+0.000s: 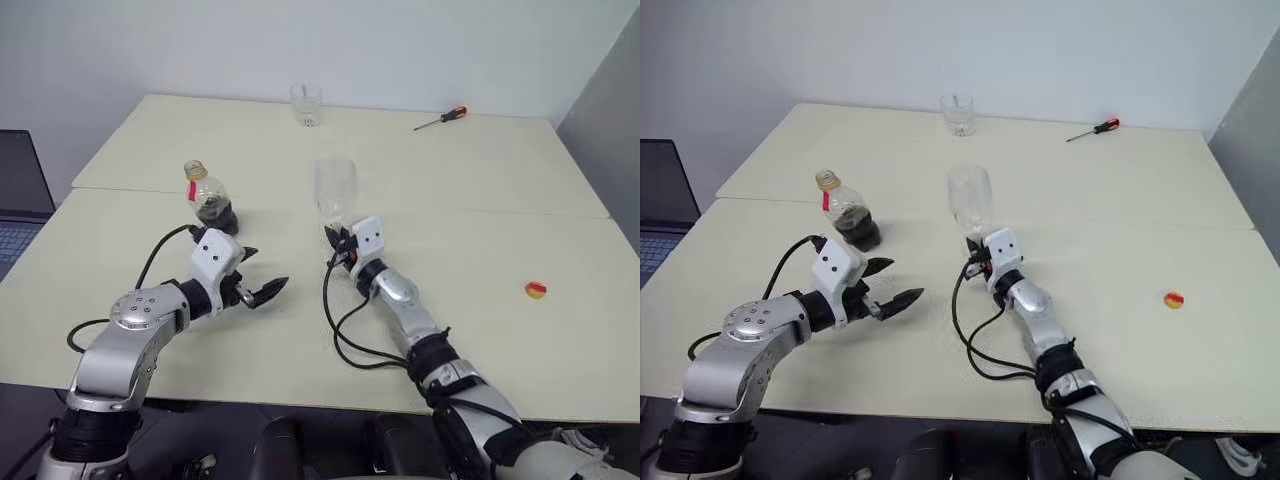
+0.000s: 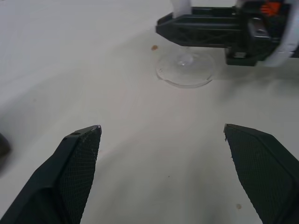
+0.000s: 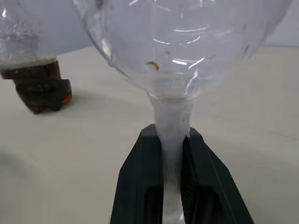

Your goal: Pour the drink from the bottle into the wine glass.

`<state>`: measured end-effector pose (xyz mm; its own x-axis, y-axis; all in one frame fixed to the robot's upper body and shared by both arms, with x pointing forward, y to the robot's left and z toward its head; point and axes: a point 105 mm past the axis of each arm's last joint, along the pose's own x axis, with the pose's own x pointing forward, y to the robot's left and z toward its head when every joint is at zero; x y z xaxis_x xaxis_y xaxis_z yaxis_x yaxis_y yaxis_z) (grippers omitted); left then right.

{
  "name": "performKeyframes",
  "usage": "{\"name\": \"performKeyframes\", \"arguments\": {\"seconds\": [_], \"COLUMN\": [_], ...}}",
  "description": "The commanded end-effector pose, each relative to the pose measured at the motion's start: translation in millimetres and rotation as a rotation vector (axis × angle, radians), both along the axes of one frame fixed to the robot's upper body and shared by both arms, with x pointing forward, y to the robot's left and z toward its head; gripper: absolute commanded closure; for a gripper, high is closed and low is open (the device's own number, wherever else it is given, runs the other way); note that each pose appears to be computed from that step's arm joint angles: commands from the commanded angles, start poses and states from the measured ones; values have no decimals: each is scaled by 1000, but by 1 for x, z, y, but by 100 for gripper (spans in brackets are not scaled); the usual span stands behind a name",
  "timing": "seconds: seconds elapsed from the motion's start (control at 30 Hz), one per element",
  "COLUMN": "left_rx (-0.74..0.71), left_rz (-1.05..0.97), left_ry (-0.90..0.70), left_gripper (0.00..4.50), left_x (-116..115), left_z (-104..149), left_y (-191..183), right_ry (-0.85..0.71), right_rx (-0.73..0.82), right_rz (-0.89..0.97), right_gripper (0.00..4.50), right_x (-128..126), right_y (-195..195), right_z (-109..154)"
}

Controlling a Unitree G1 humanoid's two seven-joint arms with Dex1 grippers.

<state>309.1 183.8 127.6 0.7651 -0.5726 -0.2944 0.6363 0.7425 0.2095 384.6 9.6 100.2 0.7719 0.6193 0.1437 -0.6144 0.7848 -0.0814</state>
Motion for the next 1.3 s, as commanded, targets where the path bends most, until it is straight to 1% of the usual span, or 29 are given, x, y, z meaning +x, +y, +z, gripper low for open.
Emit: {"name": "performKeyframes", "arguments": {"seconds": [0.03,0.27,0.37,0.4,0.43,0.6,0.7,0.77,0.87,0.93,1.03,1.1,1.13,1.17,1.23,1.3], "left_rx": [1,-1,-1,-1,-1,-4,-3,-3,-6,-79,-212,-231,-219,-213,-217,-219], "left_rz": [-19,-23,-24,-24,-24,-26,-28,-26,-11,40,157,245,281,313,376,411], "left_ry": [-64,-74,-76,-77,-77,-75,-73,-71,-64,-78,-125,-141,-146,-142,-148,-165], "left_gripper": [0,0,0,0,0,0,0,0,0,0,0,0,0,0,0,0], "left_x": [4,8,8,8,9,9,9,9,9,10,13,10,7,4,-3,-5], "left_z": [13,15,15,15,15,15,14,14,12,12,10,-1,-6,-11,-18,-20], "left_y": [-4,-4,-3,-3,-3,-4,-4,-3,2,10,29,47,55,62,76,82], "right_ry": [36,9,34,31,26,-25,-62,-85,-106,-109,-22,104,124,138,150,164], "right_rx": [-90,-147,-180,-184,-186,-184,-184,-193,-227,-316,-457,-573,-631,-635,-574,-545], "right_rz": [43,82,102,106,107,83,106,122,173,274,397,485,531,522,479,490], "right_gripper": [434,434,434,359,337,159,55,2,2,2,2,2,2,2,2,2], "right_x": [-11,-12,-12,-12,-12,-7,-11,-15,-24,-37,-58,-77,-86,-88,-85,-90], "right_y": [3,8,9,9,8,1,0,-4,-11,-23,-55,-88,-99,-108,-122,-130], "right_z": [-25,-23,-29,-29,-28,-17,-10,-5,0,-1,-8,-11,-8,2,39,68]}}
